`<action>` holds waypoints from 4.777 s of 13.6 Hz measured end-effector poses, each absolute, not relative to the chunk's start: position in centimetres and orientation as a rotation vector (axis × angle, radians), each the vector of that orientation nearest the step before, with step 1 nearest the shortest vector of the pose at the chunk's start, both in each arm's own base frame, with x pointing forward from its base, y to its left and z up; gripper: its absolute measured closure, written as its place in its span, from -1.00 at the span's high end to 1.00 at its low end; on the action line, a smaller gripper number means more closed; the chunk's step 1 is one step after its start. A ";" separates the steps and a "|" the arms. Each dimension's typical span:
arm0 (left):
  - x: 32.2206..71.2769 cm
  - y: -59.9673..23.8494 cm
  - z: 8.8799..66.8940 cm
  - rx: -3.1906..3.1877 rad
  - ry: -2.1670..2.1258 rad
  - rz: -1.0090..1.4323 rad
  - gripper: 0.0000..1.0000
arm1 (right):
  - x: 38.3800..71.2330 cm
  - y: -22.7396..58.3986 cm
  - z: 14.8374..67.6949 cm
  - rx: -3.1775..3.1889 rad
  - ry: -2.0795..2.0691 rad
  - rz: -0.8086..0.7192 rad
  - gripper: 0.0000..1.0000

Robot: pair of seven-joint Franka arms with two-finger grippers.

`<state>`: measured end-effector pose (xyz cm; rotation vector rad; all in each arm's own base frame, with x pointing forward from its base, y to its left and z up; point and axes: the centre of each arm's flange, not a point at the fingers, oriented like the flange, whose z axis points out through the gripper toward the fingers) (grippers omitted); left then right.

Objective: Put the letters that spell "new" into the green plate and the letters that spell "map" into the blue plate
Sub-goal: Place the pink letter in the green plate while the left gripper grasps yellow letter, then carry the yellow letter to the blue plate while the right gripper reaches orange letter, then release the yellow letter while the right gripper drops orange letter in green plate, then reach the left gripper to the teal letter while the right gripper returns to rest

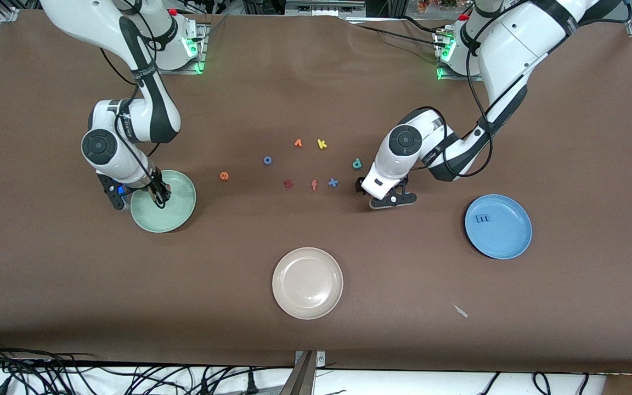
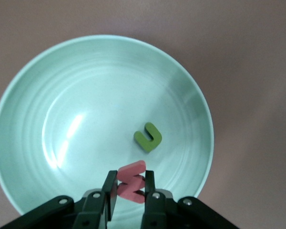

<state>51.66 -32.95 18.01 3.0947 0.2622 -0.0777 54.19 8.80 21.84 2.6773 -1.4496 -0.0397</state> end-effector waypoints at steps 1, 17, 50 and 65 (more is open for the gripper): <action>51.7 -33.0 18.0 3.093 0.263 -0.078 0.73 | 54.1 9.2 21.7 2.686 -1.444 -0.038 -0.47; 51.4 -33.6 17.4 3.142 0.157 -0.034 -0.43 | 50.7 21.3 22.7 2.814 -1.374 -0.120 1.00; 64.1 -9.2 24.5 3.012 -0.731 -0.376 1.00 | 54.5 8.9 24.1 3.081 -0.600 0.299 -0.41; 47.4 -33.8 21.4 3.101 0.168 -0.228 1.00 | 61.2 7.6 41.5 3.145 -0.241 -0.035 1.00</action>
